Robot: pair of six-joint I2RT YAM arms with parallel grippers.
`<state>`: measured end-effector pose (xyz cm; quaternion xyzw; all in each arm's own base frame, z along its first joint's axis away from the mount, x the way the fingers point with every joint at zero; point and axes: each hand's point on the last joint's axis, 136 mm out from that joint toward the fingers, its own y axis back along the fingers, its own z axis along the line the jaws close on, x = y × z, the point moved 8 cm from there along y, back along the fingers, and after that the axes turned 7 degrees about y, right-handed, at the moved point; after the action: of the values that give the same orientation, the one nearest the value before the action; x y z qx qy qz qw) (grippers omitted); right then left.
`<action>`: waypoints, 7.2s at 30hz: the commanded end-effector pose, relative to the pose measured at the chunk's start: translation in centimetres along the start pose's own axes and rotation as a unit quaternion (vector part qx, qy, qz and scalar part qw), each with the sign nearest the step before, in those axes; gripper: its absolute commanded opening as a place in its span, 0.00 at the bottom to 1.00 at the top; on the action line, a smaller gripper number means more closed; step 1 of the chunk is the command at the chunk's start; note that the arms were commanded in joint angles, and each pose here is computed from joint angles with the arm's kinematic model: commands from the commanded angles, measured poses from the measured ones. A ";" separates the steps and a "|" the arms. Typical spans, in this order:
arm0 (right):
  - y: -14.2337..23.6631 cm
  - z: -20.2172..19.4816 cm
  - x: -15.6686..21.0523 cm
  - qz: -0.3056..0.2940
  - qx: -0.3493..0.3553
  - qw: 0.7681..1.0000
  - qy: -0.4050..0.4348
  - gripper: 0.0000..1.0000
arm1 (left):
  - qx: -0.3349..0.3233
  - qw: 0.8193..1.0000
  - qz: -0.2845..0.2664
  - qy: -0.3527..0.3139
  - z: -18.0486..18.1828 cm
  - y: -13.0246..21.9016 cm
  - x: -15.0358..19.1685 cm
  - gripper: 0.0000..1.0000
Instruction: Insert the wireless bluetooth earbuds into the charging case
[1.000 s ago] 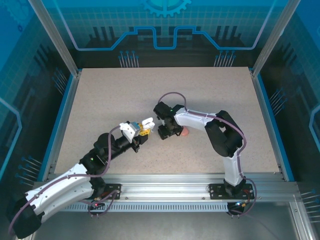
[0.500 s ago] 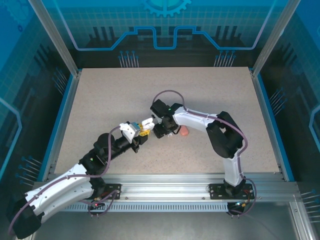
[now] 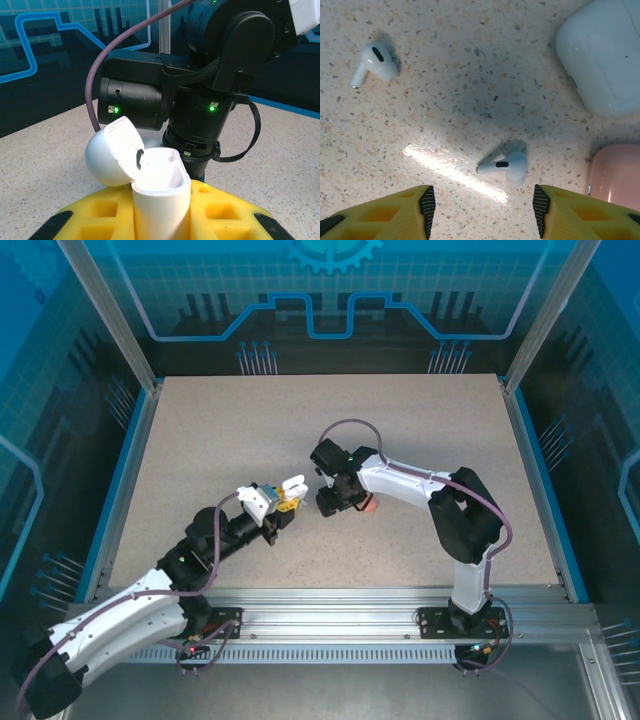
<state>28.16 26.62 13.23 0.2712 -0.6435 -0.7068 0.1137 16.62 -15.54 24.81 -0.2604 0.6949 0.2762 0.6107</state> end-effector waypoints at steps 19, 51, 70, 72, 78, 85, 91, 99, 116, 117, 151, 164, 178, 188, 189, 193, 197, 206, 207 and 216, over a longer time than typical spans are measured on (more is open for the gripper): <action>-2.6 0.2 0.7 0.049 -0.012 0.998 -0.048 0.58 | -0.007 1.000 -0.002 -0.012 0.1 0.3 0.2 0.00; -2.6 0.9 1.4 0.058 -0.014 0.997 -0.042 0.58 | -0.006 1.000 -0.002 -0.017 0.0 0.2 0.2 0.00; -3.5 -0.6 3.0 0.075 0.012 0.996 -0.051 0.58 | -0.003 1.000 0.002 -0.011 0.0 -0.2 0.3 0.00; -3.3 -1.0 3.0 0.073 0.016 0.996 -0.054 0.58 | -0.002 1.000 0.003 -0.011 0.0 -0.3 0.3 0.00; -2.3 -1.6 3.4 0.059 0.017 0.997 -0.053 0.58 | -0.003 1.000 0.002 -0.011 0.0 -0.3 0.1 0.00; 0.2 -0.3 1.6 -0.002 -0.006 0.999 -0.045 0.58 | -0.005 1.000 -0.001 -0.012 0.0 -0.2 0.0 0.00; 0.8 -1.4 1.0 -0.020 -0.009 0.997 -0.071 0.55 | -0.006 1.000 -0.001 -0.014 0.0 0.1 -0.1 0.00; -1.0 -2.2 1.6 0.007 0.011 0.996 -0.084 0.40 | -0.007 1.000 -0.001 -0.014 0.1 0.2 0.1 0.00; -2.4 -2.0 0.3 0.011 0.013 0.996 -0.082 0.41 | -0.008 1.000 -0.002 -0.019 0.1 0.2 0.0 0.00; -2.4 -2.0 0.2 0.010 0.015 0.997 -0.081 0.41 | -0.008 1.000 -0.001 -0.020 0.1 0.2 0.0 0.00; -2.1 -1.0 -1.0 0.023 0.011 0.998 -0.063 0.47 | -0.008 1.000 0.002 -0.018 0.1 0.3 0.3 0.00; 0.7 -1.3 -0.3 -0.016 -0.013 0.997 -0.071 0.45 | -0.008 1.000 0.000 -0.018 0.1 0.3 0.2 0.00; -2.2 -2.0 0.0 0.006 -0.018 0.995 -0.097 0.43 | -0.006 1.000 -0.002 -0.017 0.0 0.2 -0.1 0.00; -2.5 -1.7 -0.1 0.016 -0.033 0.995 -0.097 0.43 | -0.007 1.000 -0.003 -0.021 0.0 0.2 -0.2 0.00; -2.4 -1.7 0.0 0.017 -0.032 0.995 -0.096 0.43 | -0.007 1.000 -0.002 -0.021 0.0 0.2 -0.1 0.00; -2.3 -1.5 0.2 0.023 -0.034 0.995 -0.094 0.43 | -0.006 1.000 -0.003 -0.022 0.0 0.1 -0.1 0.00; -2.6 -1.1 0.3 0.029 -0.038 0.995 -0.091 0.43 | -0.005 1.000 -0.001 -0.020 0.0 0.1 0.0 0.00; -2.0 -0.5 -0.4 0.016 -0.057 0.995 -0.086 0.42 | -0.009 1.000 -0.001 -0.021 0.1 0.3 0.1 0.00; -1.9 -0.4 -0.5 0.014 -0.060 0.994 -0.085 0.42 | -0.008 1.000 0.000 -0.020 0.1 0.3 0.1 0.00; -1.5 0.4 -1.2 0.001 -0.082 0.993 -0.083 0.42 | -0.008 1.000 0.001 -0.020 0.1 0.3 0.2 0.00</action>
<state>29.17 26.70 11.52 0.1979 -0.6079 -0.7645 0.0823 16.56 -15.43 24.31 -0.2511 0.6904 0.2881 0.6142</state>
